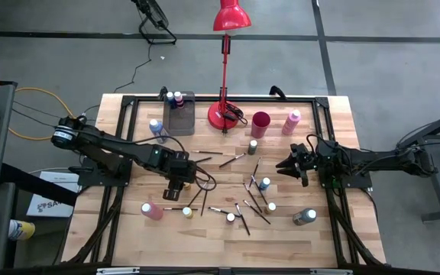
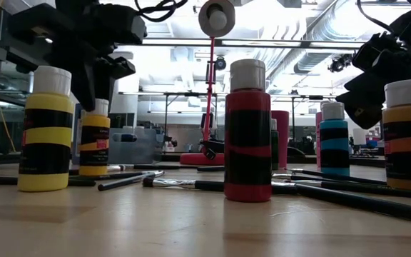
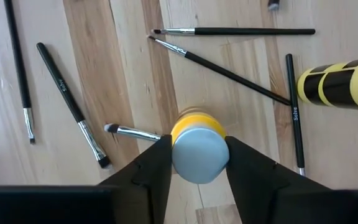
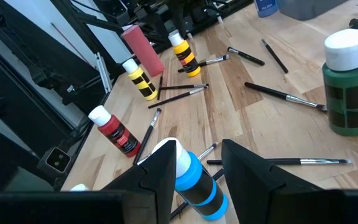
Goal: Pick & Place Paint Supplies
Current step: Put the small yellow black paint bottle into the bin
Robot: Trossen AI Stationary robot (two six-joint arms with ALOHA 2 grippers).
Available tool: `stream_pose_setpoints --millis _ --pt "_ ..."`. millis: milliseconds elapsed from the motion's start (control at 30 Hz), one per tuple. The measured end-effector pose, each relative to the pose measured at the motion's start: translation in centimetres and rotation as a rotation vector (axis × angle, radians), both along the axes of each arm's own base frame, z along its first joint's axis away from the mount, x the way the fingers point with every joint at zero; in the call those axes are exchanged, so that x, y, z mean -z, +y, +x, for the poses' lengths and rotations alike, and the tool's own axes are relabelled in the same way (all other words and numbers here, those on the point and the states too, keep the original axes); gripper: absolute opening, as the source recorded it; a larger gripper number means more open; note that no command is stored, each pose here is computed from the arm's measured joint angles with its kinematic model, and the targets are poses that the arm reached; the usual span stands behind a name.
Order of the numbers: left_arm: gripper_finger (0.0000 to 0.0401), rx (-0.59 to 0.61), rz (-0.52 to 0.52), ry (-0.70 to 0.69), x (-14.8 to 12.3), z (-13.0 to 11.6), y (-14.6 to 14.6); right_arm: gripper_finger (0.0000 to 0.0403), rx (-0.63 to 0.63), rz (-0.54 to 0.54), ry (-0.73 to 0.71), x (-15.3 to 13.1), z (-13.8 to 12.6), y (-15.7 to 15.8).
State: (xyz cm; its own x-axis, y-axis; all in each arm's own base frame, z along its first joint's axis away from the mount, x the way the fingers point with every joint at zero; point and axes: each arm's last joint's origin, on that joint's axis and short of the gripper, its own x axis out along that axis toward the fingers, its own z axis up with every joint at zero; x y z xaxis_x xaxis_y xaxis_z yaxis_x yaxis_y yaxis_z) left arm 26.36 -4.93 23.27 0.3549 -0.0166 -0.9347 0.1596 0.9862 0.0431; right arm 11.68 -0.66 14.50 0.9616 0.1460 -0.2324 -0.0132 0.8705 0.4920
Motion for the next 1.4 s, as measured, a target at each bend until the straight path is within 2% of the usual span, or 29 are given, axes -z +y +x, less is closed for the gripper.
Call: stream_pose_setpoints --millis 133,400,567,733,1100,1400 --pt "0.0116 -0.021 -0.030 -0.006 -0.1 0.0 0.0 0.0122 0.000 0.000 0.000 0.0 0.0 0.0" --pt "0.0115 -0.085 -0.103 -0.096 -2.1 -1.0 -0.3 0.0122 0.000 0.000 0.000 0.0 0.0 0.0" --pt "0.0115 -0.199 -0.099 -0.162 -3.4 -1.8 0.1 0.0122 0.000 0.000 0.000 0.0 0.0 0.0" --pt "0.0115 -0.351 -0.037 -0.234 -5.2 -1.8 1.7 0.0122 0.000 0.000 0.000 0.0 0.0 0.0" --pt "0.0115 -0.592 0.119 -0.261 -8.6 -2.3 10.2 0.0122 0.000 0.000 0.000 0.0 0.0 0.0" --pt "0.0115 -0.832 0.202 -0.243 -9.0 -3.1 17.4 0.0122 0.001 0.000 0.000 0.0 0.0 0.0"
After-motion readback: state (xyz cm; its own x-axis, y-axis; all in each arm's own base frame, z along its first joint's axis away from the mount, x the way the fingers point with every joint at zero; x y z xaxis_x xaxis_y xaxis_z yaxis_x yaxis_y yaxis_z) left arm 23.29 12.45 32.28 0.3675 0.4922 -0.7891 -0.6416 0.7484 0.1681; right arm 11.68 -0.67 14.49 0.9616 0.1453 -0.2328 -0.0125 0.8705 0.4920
